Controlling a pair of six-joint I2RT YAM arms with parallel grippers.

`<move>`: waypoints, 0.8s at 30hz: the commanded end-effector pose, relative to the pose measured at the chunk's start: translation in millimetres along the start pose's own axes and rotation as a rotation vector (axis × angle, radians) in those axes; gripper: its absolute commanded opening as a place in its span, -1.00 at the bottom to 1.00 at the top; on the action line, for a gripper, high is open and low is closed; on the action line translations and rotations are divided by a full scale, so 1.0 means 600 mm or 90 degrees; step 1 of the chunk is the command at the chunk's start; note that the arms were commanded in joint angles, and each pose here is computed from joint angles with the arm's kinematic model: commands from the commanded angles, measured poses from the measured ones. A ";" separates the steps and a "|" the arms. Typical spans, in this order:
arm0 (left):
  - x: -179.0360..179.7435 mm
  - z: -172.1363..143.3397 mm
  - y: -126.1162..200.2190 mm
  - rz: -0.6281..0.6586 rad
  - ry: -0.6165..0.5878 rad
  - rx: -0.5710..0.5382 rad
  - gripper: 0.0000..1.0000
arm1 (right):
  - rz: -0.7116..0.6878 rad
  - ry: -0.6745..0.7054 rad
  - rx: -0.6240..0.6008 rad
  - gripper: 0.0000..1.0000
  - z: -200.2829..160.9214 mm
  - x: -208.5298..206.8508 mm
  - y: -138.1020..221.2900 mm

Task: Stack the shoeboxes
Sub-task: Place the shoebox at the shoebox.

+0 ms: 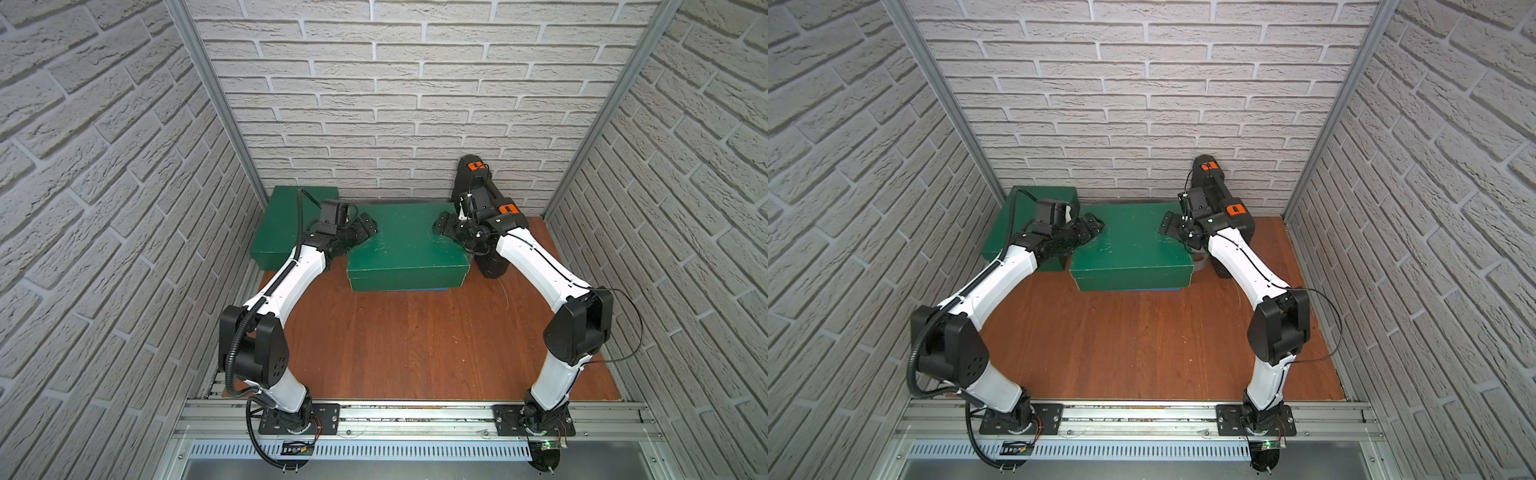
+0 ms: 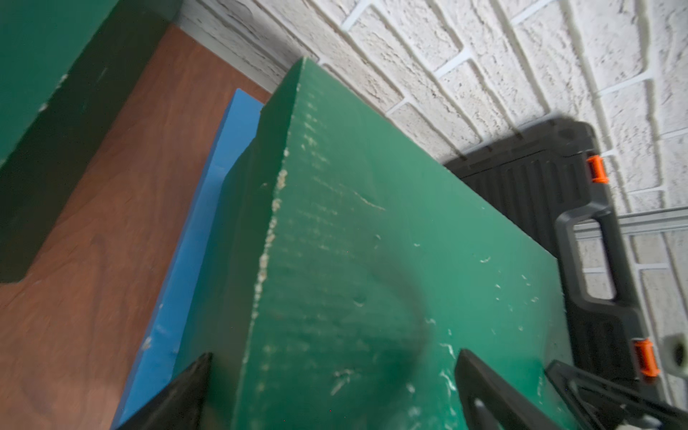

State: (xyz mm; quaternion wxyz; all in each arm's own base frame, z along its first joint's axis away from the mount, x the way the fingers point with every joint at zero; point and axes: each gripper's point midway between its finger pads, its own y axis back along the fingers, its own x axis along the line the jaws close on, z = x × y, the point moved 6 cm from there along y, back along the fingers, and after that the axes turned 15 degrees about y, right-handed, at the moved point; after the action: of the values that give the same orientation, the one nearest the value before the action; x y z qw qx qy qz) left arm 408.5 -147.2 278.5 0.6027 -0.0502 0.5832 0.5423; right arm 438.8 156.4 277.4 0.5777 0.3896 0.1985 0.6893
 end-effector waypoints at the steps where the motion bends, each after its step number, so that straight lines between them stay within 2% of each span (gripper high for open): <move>1: -0.088 -0.018 0.003 -0.166 -0.025 0.074 0.96 | 0.123 0.016 0.019 0.83 -0.002 0.052 -0.016; 7: -0.085 -0.018 -0.014 -0.162 -0.025 0.088 0.96 | 0.109 0.014 0.022 0.86 -0.001 0.027 -0.022; 11: -0.079 -0.009 -0.006 -0.152 -0.033 0.072 0.96 | 0.106 0.040 -0.014 1.00 0.011 0.028 0.010; 13: -0.070 0.007 0.007 -0.140 -0.037 0.053 0.96 | 0.101 0.054 -0.042 0.98 0.021 0.027 0.031; 19: -0.042 0.071 0.089 -0.136 -0.022 -0.029 0.97 | 0.092 0.092 -0.129 0.98 0.049 0.031 0.117; 24: -0.032 0.079 0.191 -0.169 -0.050 -0.111 0.97 | 0.053 0.103 -0.194 0.98 0.046 0.015 0.203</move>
State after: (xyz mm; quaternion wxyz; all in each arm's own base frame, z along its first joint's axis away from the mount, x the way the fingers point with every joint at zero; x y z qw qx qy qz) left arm 387.8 -86.8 340.7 0.6436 -0.1297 0.5480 0.5183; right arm 404.2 141.6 343.9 0.5606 0.3078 0.1602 0.7519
